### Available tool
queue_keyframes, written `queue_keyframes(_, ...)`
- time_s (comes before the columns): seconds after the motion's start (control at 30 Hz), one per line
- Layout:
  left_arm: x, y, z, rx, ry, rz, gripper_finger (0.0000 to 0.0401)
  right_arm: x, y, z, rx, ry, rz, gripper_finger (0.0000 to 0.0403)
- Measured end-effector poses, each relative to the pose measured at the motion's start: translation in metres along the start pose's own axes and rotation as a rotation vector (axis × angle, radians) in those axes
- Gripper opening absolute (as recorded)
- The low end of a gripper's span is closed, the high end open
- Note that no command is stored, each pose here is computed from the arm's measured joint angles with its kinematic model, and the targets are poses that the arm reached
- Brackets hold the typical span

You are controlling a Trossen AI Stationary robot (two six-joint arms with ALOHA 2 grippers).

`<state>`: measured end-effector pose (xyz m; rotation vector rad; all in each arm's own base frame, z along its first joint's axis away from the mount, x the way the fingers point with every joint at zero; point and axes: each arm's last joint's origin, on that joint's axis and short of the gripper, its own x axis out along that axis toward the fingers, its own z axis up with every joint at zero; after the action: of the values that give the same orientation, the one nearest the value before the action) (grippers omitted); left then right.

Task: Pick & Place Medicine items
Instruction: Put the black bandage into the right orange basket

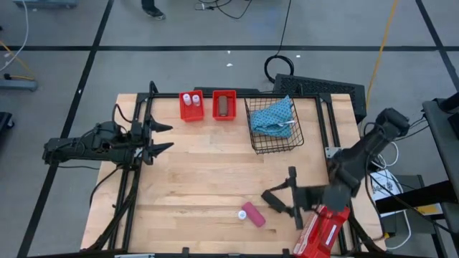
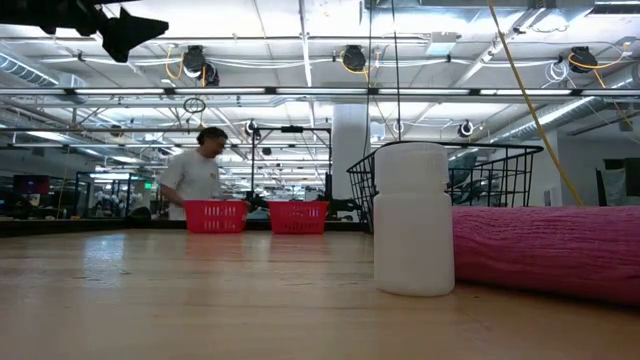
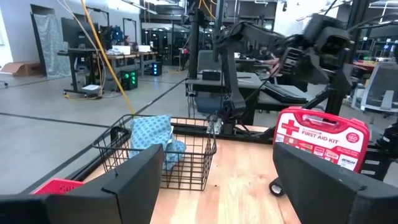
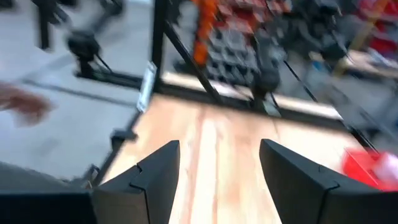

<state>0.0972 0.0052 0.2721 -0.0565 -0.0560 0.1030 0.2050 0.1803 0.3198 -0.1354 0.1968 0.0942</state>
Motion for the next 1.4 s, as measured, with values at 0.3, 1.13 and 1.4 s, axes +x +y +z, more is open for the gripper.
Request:
queue_keyframes(0.3, 0.000, 0.000, 0.000, -0.002, -0.002, 0.000, 0.0306, 0.027, 0.044, -0.017, 0.130, 0.448, -0.120, 0.0210)
queue_keyframes(1.13, 0.000, 0.000, 0.000, -0.002, -0.002, 0.000, 0.0306, 0.087, 0.044, -0.140, 0.143, 1.114, -0.399, 0.0210)
queue_keyframes(1.4, 0.000, 0.000, 0.000, -0.002, -0.002, 0.000, 0.0305, 0.089, 0.029, -0.157, 0.170, 1.207, -0.415, 0.0202)
